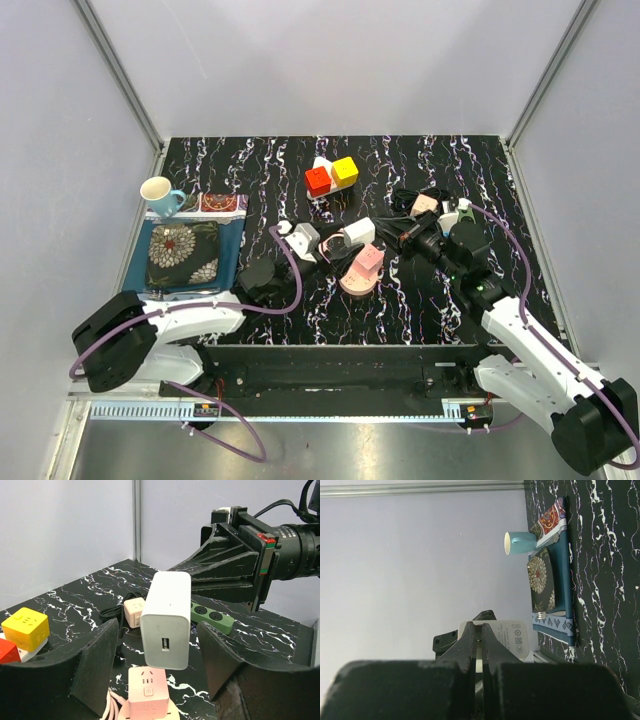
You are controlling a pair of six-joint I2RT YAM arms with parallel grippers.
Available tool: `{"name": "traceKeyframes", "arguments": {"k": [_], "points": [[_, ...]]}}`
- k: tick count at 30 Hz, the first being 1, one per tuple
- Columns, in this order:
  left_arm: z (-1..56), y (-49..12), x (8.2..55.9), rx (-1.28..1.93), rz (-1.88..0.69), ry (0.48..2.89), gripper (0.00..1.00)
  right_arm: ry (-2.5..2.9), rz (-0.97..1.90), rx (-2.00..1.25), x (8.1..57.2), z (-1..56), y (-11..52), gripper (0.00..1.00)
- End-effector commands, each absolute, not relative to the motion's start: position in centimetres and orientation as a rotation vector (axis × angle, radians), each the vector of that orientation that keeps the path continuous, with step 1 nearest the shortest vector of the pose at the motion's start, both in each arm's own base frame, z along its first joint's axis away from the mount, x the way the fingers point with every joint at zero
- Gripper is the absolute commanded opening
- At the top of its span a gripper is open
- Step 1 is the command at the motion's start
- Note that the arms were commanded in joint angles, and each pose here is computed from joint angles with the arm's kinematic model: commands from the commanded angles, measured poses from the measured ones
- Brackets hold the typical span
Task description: Insert the plug
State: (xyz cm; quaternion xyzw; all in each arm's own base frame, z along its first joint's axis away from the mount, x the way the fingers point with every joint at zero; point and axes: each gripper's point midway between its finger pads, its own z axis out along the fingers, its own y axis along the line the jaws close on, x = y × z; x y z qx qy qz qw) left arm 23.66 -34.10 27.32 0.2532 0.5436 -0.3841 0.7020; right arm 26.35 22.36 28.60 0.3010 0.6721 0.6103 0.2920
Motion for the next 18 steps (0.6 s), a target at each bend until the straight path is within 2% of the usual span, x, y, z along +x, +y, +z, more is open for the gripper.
{"name": "traceKeyframes", "arguments": {"k": [1, 12, 15, 18], "points": [[31.2, -34.9, 22.9, 0.545, -0.93, 1.071, 0.67, 1.696, 1.664, 0.806, 26.5, 30.8, 22.0, 0.0], [31.6, -35.8, 23.0, 0.569, -0.946, 1.041, 0.46, 1.705, 1.676, 0.815, 26.7, 30.4, 22.3, 0.0], [31.6, -35.8, 23.0, 0.57, -0.953, 1.033, 0.38, 1.71, 1.681, 0.815, 26.7, 30.3, 22.4, 0.0], [31.4, -36.0, 22.9, 0.587, -0.962, 1.032, 0.18, 1.716, 1.686, 0.815, 26.6, 30.2, 22.5, 0.0]]}}
